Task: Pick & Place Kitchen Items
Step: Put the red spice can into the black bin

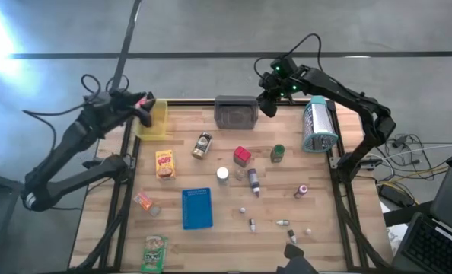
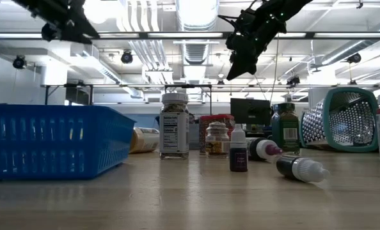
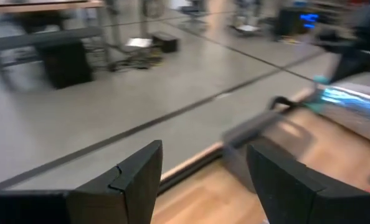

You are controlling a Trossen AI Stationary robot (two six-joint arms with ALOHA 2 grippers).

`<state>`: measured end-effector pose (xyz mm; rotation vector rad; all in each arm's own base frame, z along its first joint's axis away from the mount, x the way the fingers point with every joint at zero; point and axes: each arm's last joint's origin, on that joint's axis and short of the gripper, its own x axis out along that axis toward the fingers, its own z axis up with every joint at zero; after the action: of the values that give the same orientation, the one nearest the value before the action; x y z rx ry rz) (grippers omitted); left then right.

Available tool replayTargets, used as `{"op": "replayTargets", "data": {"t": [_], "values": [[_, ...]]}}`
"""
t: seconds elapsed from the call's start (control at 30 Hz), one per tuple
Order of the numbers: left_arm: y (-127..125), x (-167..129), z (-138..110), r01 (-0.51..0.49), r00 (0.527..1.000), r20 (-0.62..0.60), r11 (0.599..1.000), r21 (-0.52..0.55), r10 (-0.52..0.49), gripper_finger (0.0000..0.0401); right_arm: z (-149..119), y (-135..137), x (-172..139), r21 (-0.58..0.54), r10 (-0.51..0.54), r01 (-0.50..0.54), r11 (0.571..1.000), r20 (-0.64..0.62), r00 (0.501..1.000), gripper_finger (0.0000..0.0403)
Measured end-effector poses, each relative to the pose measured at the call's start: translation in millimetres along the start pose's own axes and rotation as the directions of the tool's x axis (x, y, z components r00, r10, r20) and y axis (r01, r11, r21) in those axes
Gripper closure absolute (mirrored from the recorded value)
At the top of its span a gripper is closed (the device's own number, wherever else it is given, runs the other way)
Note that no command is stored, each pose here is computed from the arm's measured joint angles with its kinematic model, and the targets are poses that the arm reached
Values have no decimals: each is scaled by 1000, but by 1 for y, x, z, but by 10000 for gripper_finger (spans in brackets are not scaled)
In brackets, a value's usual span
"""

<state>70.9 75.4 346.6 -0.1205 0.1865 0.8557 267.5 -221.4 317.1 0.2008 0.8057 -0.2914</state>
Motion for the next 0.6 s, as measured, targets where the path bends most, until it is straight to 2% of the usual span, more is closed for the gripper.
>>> {"op": "replayTargets", "data": {"t": [0.2, 0.4, 0.6], "values": [[-5, -17, 13, 196, 979, -82, 975, 102, -188, 165, 1, 2, -6, -5, -4, 4, 1000, 14, 1000, 394], [-10, -31, 19, 370, 923, -194, 905, 210, -333, 165, 3, 4, -14, -11, -10, 10, 1000, 37, 999, 394], [-14, -39, 30, 469, 883, -173, 844, 260, -437, 167, 3, 4, -15, 2, -13, 13, 1000, 41, 999, 394]]}}
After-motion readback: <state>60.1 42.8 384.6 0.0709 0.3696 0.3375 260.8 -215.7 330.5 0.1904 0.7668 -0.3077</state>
